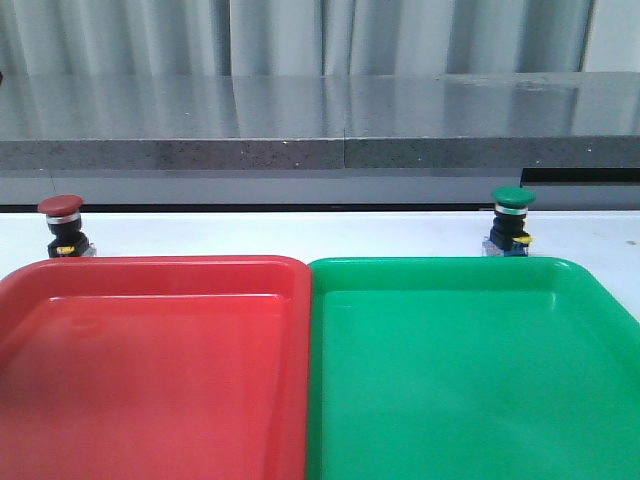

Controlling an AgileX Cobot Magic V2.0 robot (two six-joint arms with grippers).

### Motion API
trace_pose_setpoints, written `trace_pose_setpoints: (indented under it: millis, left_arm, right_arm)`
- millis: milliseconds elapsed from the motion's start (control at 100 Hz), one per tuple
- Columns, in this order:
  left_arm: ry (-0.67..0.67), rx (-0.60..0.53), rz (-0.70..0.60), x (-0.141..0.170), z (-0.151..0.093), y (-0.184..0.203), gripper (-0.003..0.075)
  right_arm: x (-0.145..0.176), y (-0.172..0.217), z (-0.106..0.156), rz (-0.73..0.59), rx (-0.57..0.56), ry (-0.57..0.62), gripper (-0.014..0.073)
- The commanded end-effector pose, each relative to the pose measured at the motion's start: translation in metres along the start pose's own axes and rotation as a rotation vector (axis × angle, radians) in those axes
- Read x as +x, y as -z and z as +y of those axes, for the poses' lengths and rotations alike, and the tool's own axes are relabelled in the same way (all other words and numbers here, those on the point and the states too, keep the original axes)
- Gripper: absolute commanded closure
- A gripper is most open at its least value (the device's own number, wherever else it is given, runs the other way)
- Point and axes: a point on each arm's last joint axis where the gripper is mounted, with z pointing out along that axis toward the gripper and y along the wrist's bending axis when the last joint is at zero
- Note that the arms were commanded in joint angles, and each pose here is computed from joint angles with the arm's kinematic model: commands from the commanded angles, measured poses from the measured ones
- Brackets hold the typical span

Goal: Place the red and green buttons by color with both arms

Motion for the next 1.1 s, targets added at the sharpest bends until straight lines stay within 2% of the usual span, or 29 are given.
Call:
trace_pose_setpoints:
  millis: [0,550,740,1090]
  left_arm:
    - [0.005,0.016,-0.08,-0.021,-0.005,-0.002,0.0156]
    - [-0.008,-0.023,0.04,-0.065,-0.002,-0.081,0.0156]
    - [0.02,-0.036,0.1,-0.069,-0.001,-0.103,0.0156]
    - [0.038,-0.045,0.121,-0.075,0.002,-0.124,0.0156]
  right_arm:
    - [-0.015,0.003,0.002,-0.118,-0.013,0.01,0.0659]
    - [-0.015,0.003,0.002,-0.118,-0.013,0.01,0.0659]
    - [-0.015,0.003,0.002,-0.118,-0.013,0.01,0.0659]
    - [-0.015,0.003,0.002,-0.118,-0.013,0.01,0.0659]
